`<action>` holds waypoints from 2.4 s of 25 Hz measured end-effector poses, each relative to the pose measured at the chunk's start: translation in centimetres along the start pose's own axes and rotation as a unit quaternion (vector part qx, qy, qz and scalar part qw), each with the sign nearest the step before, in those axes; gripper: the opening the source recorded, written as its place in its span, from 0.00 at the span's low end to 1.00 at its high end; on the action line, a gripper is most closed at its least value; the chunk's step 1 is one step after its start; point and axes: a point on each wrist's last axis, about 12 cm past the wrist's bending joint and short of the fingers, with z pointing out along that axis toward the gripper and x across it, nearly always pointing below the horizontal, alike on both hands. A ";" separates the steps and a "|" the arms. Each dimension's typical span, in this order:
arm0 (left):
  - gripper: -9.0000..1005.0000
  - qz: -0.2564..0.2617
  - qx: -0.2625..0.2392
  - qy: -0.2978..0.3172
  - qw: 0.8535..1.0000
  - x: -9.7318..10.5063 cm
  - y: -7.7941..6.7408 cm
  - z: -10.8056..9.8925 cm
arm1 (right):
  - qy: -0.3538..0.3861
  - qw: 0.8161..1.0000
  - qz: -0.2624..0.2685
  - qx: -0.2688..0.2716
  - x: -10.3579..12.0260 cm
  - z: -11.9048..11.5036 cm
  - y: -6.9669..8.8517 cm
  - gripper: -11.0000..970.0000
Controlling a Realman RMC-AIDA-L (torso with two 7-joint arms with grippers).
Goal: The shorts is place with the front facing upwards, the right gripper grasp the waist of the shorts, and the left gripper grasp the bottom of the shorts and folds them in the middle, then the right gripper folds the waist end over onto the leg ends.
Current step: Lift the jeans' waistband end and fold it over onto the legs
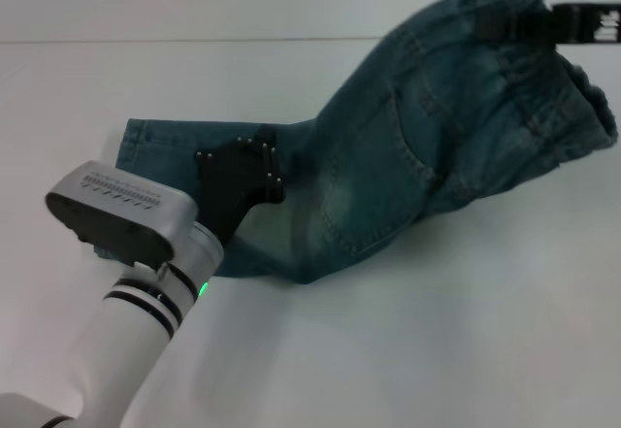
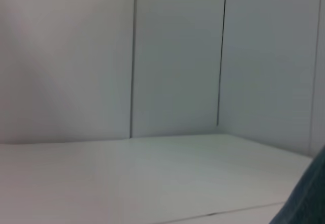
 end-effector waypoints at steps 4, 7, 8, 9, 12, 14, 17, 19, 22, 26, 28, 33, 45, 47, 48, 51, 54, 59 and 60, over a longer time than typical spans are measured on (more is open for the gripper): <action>0.01 0.014 -0.007 0.014 1.000 0.1 -0.5 0.3 | 0.022 0.999 -0.036 -0.012 -2.3 1.7 1.5 0.12; 0.01 0.014 -0.002 0.019 1.000 0.2 -0.8 0.3 | 0.044 0.997 -0.061 -0.019 -4.0 3.7 2.5 0.13; 0.01 0.014 0.000 0.020 1.000 0.2 -0.9 0.3 | 0.053 0.996 -0.072 -0.019 -4.7 4.5 3.0 0.13; 0.01 0.014 0.003 0.021 1.000 0.2 -1.0 0.3 | 0.059 0.995 -0.080 -0.019 -5.1 5.2 3.3 0.13; 0.01 0.014 0.007 0.025 1.000 0.3 -1.2 0.3 | 0.078 0.991 -0.111 -0.015 -6.4 7.6 4.5 0.13; 0.01 0.014 0.008 0.027 1.000 0.3 -1.2 0.3 | 0.093 0.987 -0.132 -0.012 -6.9 9.3 5.3 0.12; 0.01 0.012 0.009 0.028 1.000 0.4 -1.3 0.3 | 0.114 0.980 -0.162 -0.010 -7.3 11.5 6.4 0.12; 0.01 0.010 0.010 0.028 1.000 0.4 -1.5 0.2 | 0.123 0.977 -0.174 -0.011 -7.3 12.8 6.9 0.12; 0.01 0.005 0.011 0.030 0.999 0.4 -1.7 0.1 | 0.130 0.975 -0.182 -0.007 -7.1 14.5 7.2 0.12; 0.01 -0.001 0.017 0.030 0.999 0.4 -2.2 0.1 | 0.137 0.972 -0.189 -0.009 -6.9 16.3 7.4 0.12; 0.01 -0.002 0.027 0.028 0.999 0.2 -2.6 0.2 | 0.135 0.972 -0.191 -0.011 -7.0 16.4 7.5 0.12; 0.01 0.001 0.048 0.025 0.999 -0.1 -3.7 0.4 | 0.129 0.970 -0.205 -0.019 -7.2 17.1 8.0 0.12; 0.01 -0.001 0.026 0.035 0.999 0.6 -3.3 -0.5 | 0.157 0.959 -0.233 -0.033 -5.6 20.3 7.6 0.12; 0.01 0.000 0.032 0.035 0.999 0.6 -3.6 -0.5 | 0.163 0.956 -0.242 -0.033 -5.3 21.0 7.7 0.12; 0.01 0.000 0.035 0.035 0.999 0.7 -3.7 -0.5 | 0.166 0.954 -0.249 -0.032 -5.2 21.3 7.7 0.12; 0.01 -0.001 0.037 0.036 0.999 0.7 -3.8 -0.6 | 0.173 0.947 -0.268 -0.028 -4.9 22.2 7.9 0.12; 0.01 -0.004 0.039 0.039 0.998 0.7 -4.0 -0.6 | 0.174 0.943 -0.282 -0.033 -4.6 22.9 8.1 0.12; 0.01 -0.006 0.040 0.041 0.998 0.8 -4.1 -0.7 | 0.178 0.935 -0.303 -0.038 -4.1 24.0 8.5 0.12; 0.01 -0.007 0.040 0.041 0.998 0.8 -4.2 -0.7 | 0.180 0.934 -0.307 -0.037 -4.1 24.2 8.6 0.12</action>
